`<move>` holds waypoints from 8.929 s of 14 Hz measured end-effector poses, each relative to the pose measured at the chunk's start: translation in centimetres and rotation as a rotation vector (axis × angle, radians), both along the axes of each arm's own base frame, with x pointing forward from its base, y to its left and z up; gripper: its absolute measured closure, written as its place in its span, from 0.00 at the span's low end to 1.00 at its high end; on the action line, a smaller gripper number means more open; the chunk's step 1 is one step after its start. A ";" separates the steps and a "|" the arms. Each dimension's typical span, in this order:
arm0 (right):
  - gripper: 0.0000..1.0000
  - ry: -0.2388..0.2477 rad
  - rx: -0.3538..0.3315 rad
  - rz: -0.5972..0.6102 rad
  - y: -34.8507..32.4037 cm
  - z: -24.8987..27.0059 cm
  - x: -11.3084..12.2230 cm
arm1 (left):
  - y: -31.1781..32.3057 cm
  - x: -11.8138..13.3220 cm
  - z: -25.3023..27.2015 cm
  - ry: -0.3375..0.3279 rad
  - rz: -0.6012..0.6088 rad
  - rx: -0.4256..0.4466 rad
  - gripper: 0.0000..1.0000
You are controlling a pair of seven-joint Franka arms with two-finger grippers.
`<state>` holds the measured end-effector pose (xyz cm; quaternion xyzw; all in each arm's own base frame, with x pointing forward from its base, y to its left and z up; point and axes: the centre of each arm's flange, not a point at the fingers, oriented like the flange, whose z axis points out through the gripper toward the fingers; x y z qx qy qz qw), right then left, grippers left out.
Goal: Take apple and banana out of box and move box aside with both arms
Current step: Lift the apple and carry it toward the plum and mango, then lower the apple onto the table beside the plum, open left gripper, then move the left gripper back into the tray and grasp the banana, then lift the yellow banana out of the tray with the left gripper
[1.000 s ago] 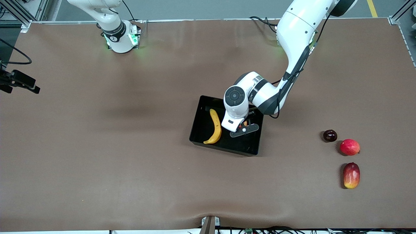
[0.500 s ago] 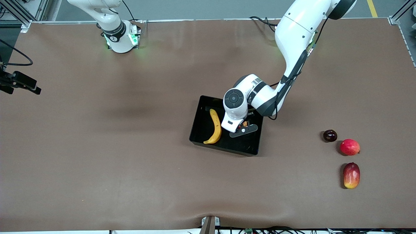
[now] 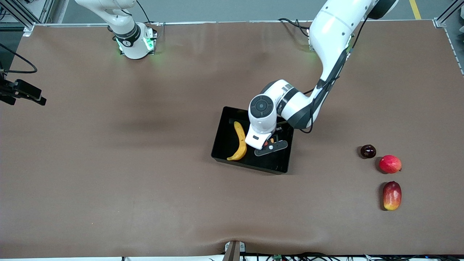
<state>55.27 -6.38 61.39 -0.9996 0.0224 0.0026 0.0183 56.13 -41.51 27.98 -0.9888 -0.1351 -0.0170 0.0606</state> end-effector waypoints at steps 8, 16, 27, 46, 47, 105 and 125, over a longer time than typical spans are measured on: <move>0.00 -0.001 0.000 0.002 0.1 0.0 0.0 | 11.7 6.2 11.5 -0.062 -0.109 0.001 0.33; 0.00 -0.001 0.000 0.001 0.1 0.0 0.0 | 27.7 11.8 7.4 0.022 -0.217 0.017 0.33; 0.00 0.000 0.000 0.000 0.0 0.0 0.0 | 40.2 15.4 -2.4 -0.044 -0.266 -0.037 0.33; 0.00 0.001 0.000 -0.002 -0.1 -0.1 0.0 | 41.5 15.3 -6.1 -0.034 -0.249 -0.052 0.33; 0.00 0.001 0.000 -0.002 -0.1 -0.1 0.0 | 41.7 15.3 -6.2 -0.034 -0.247 -0.052 0.33; 0.00 0.013 0.001 -0.019 -1.1 -0.8 0.3 | -7.9 -2.6 -10.1 -0.019 -0.332 -0.205 0.64; 0.00 0.155 0.029 -0.012 -0.6 -9.8 4.2 | -1.2 5.4 9.0 -0.229 -0.209 -0.218 0.64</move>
